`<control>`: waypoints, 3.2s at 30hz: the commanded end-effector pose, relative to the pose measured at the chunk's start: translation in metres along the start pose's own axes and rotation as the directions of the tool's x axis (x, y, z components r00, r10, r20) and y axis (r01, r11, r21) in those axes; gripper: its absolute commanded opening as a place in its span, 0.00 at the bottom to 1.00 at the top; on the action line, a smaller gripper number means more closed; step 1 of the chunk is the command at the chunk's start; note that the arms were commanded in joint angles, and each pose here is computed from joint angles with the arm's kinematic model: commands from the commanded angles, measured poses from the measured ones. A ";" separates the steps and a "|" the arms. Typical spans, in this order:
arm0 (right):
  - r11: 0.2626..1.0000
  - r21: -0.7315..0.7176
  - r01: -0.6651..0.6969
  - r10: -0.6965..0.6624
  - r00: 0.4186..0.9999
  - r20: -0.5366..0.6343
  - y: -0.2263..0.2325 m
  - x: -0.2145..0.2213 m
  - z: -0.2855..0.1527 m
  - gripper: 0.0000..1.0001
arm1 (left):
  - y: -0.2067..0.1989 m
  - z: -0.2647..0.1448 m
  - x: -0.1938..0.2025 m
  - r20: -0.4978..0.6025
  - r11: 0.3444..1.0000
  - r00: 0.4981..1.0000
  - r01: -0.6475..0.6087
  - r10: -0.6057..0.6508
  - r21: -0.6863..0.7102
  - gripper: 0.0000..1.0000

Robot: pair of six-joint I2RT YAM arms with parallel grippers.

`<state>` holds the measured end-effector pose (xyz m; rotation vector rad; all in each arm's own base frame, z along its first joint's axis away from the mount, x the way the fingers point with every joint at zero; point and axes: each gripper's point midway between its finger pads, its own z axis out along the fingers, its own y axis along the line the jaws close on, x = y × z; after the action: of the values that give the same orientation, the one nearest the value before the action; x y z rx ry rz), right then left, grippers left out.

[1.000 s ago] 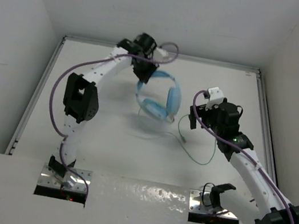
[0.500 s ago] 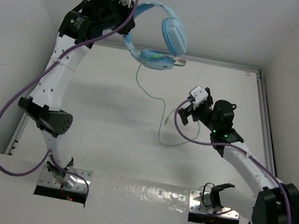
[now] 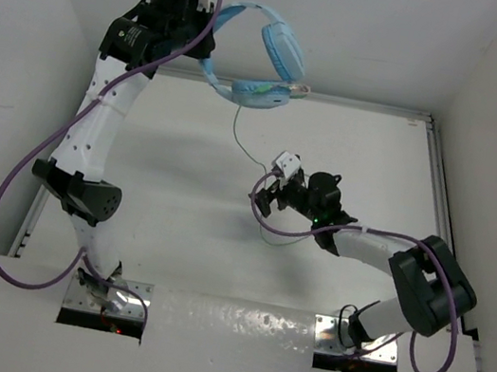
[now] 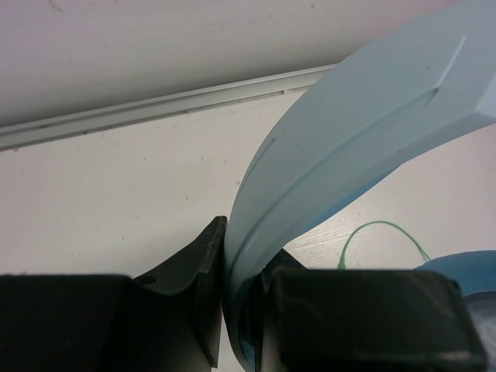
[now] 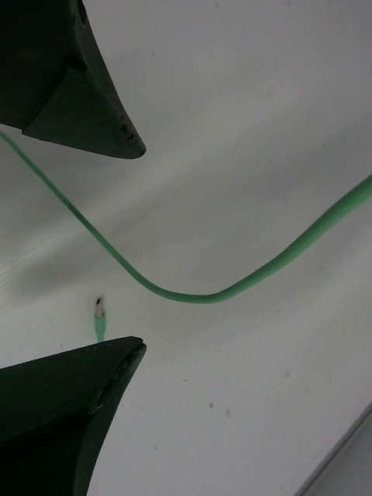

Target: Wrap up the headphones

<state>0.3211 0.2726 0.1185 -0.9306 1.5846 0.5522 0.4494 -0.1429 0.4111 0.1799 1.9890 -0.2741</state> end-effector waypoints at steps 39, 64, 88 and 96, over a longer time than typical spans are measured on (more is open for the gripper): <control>0.989 0.045 -0.144 0.149 0.878 -0.455 0.049 0.024 0.128 0.31 | 0.003 0.036 0.020 -0.123 0.870 0.883 0.468 -0.453 0.154 0.00; 0.937 -0.302 0.177 -0.311 0.816 -0.487 0.066 0.010 -0.017 0.99 | 0.028 0.030 -0.010 -0.023 0.911 0.926 0.374 -0.376 0.174 0.00; 0.894 0.219 -0.392 0.426 0.894 -0.138 0.026 -0.025 0.015 0.99 | 0.040 0.039 -0.006 -0.008 0.914 0.920 0.391 -0.392 0.113 0.00; 0.354 0.811 -0.467 0.773 0.634 0.027 -0.083 0.054 -0.079 0.57 | 0.030 0.027 -0.015 0.003 0.926 0.939 0.338 -0.343 0.169 0.00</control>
<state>0.3250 0.1936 0.0930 0.0835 2.2855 0.3867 0.4897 -0.1164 0.3483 -0.1483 2.1422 -0.5995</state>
